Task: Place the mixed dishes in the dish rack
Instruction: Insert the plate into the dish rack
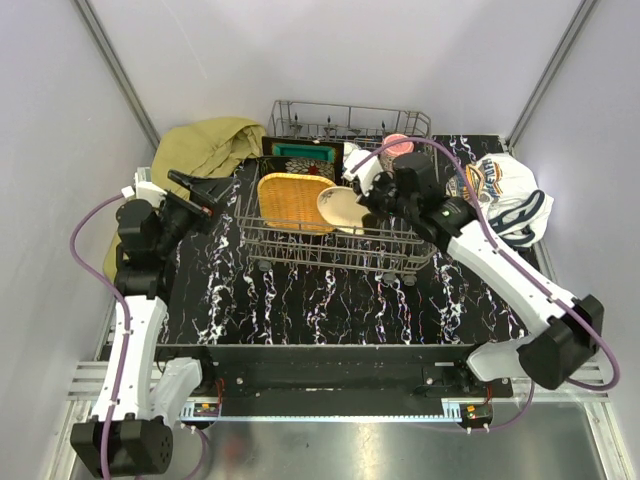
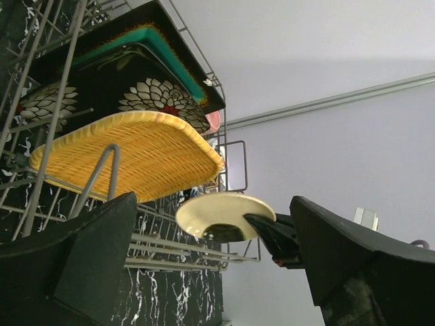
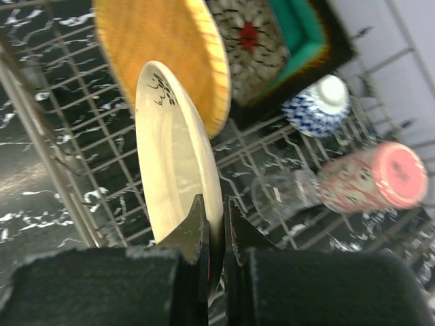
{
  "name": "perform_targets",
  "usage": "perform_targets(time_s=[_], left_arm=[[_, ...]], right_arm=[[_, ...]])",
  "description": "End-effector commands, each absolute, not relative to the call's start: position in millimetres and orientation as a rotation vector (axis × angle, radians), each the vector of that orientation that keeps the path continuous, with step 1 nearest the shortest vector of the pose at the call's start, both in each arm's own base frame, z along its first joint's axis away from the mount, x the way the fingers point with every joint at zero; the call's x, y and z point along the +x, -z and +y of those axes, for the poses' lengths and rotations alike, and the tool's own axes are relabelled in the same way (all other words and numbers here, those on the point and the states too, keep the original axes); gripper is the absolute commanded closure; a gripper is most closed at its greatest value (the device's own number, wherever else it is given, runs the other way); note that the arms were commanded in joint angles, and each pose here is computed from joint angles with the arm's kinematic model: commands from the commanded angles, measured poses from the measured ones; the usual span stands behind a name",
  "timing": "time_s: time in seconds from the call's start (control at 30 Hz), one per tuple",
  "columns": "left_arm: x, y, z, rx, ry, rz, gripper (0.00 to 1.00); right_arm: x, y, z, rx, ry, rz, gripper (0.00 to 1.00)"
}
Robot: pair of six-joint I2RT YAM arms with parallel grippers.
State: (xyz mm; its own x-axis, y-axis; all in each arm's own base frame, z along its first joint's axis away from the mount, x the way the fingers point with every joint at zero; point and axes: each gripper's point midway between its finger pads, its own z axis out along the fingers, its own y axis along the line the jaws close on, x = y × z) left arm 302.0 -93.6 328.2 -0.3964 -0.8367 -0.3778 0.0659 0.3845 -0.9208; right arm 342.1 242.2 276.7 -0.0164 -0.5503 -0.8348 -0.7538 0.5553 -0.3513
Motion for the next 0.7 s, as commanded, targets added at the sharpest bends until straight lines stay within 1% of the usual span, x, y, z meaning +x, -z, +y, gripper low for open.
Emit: perform_targets(time_s=[0.0, 0.33, 0.67], left_arm=[[311, -342, -93, -0.604, 1.181, 1.660, 0.01], [323, -337, -86, -0.620, 1.187, 1.661, 0.01], [327, -335, -74, -0.635, 1.174, 1.659, 0.01]], right_arm=[[339, -317, 282, -1.128, -0.420, 1.524, 1.00], [342, -303, 323, -1.196, -0.547, 1.496, 1.00], [356, -251, 372, -1.295, -0.515, 1.553, 1.00]])
